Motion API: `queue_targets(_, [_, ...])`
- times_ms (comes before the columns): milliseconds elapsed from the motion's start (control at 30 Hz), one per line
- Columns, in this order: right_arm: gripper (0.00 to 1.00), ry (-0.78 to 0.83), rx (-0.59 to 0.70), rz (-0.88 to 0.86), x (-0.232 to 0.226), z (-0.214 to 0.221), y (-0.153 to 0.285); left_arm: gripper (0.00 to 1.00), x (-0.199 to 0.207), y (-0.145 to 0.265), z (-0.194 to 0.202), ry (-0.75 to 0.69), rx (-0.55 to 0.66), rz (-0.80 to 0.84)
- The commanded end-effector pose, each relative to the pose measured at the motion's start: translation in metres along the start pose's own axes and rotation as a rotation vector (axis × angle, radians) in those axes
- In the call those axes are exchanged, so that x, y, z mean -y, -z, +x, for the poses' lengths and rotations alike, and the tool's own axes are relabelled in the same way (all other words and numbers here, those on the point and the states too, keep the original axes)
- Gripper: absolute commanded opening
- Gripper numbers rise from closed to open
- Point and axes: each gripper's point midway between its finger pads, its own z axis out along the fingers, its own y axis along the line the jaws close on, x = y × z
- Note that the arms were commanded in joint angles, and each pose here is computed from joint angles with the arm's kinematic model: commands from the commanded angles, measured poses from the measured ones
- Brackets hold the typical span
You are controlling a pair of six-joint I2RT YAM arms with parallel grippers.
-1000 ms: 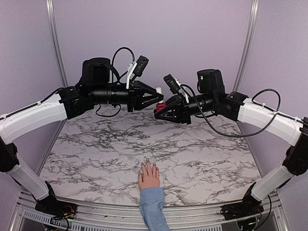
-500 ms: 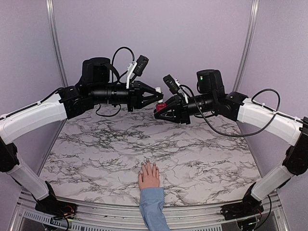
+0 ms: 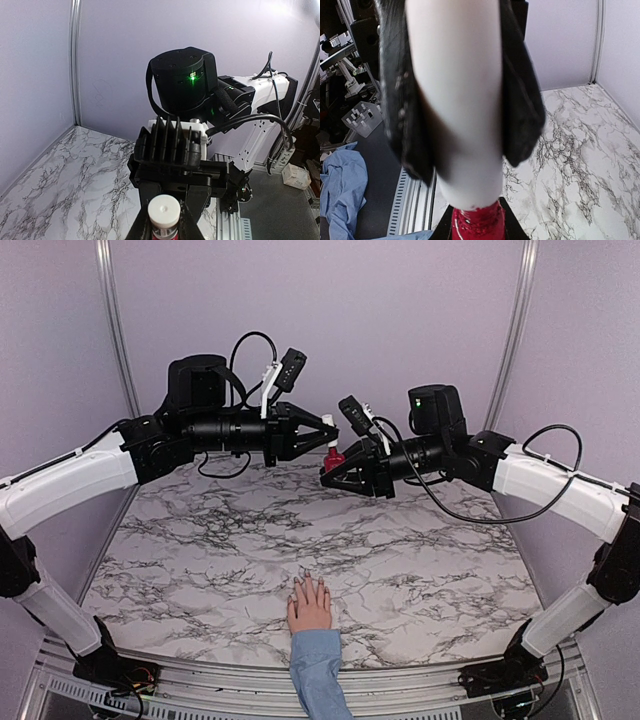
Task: Paint the nails
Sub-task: Pick up the nail polish bottle cap from the center of the board.
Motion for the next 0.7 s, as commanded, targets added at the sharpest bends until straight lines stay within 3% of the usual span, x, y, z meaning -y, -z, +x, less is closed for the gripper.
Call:
queue_targets(0, [0.0,0.019,0.007,0.023,0.005,-0.008,0.001,0.04,0.006,0.003,-0.013,-0.016,0.026,0.016])
queue_targets(667, [0.0,0.059,0.028,-0.01,-0.005,-0.012,0.005,0.01,-0.005,0.006,-0.009,-0.029,0.019,-0.058])
